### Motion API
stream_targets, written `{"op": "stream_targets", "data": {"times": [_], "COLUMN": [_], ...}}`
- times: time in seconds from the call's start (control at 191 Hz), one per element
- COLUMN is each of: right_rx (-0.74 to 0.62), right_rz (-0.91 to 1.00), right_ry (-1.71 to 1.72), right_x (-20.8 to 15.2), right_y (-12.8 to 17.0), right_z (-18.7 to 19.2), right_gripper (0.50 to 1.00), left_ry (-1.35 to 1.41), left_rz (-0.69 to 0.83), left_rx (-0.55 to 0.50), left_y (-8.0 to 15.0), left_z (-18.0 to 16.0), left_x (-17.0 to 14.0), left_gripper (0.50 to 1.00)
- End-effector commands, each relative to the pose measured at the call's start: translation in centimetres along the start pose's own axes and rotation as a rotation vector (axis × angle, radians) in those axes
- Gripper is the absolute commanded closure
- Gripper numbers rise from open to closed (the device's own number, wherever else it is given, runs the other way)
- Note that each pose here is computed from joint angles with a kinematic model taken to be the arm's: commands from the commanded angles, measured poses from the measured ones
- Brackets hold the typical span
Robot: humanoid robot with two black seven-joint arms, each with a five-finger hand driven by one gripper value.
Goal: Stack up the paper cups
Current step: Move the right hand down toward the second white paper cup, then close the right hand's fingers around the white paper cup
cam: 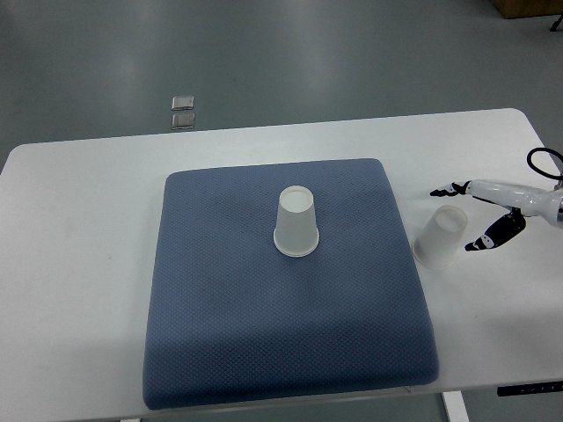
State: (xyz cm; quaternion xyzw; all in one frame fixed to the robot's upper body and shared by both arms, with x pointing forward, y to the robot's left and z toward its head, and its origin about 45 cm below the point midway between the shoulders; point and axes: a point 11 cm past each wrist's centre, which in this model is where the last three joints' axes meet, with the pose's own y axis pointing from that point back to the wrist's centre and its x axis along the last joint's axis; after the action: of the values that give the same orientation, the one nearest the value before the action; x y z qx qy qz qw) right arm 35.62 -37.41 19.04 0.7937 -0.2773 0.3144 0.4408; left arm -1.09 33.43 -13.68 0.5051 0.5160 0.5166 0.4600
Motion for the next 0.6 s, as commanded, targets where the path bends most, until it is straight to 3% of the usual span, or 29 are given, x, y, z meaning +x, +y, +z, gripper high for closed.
{"op": "stream_targets", "data": {"times": [0.0,0.251,0.596], "right_rx": [-0.005,-0.017,-0.002], "right_rz": [-0.003,-0.014,0.003], "right_ry": [0.015,0.033,0.035], "right_x": [-0.16,-0.84,-0.96], "right_y": [-0.12,-0.24,-0.76], "right_z": [0.08,0.42,-0.07], "right_gripper": [0.617,0.658,0.679], "left_ry": [0.0,0.0,0.001], "left_rz": [0.0,0.0,0.0], "left_rx": [0.0,0.0,0.0], "left_y": [0.0,0.0,0.0], "left_z": [0.0,0.0,0.0], "left_x": [0.0,0.0,0.0], "left_gripper": [0.5,0.5,0.5]}}
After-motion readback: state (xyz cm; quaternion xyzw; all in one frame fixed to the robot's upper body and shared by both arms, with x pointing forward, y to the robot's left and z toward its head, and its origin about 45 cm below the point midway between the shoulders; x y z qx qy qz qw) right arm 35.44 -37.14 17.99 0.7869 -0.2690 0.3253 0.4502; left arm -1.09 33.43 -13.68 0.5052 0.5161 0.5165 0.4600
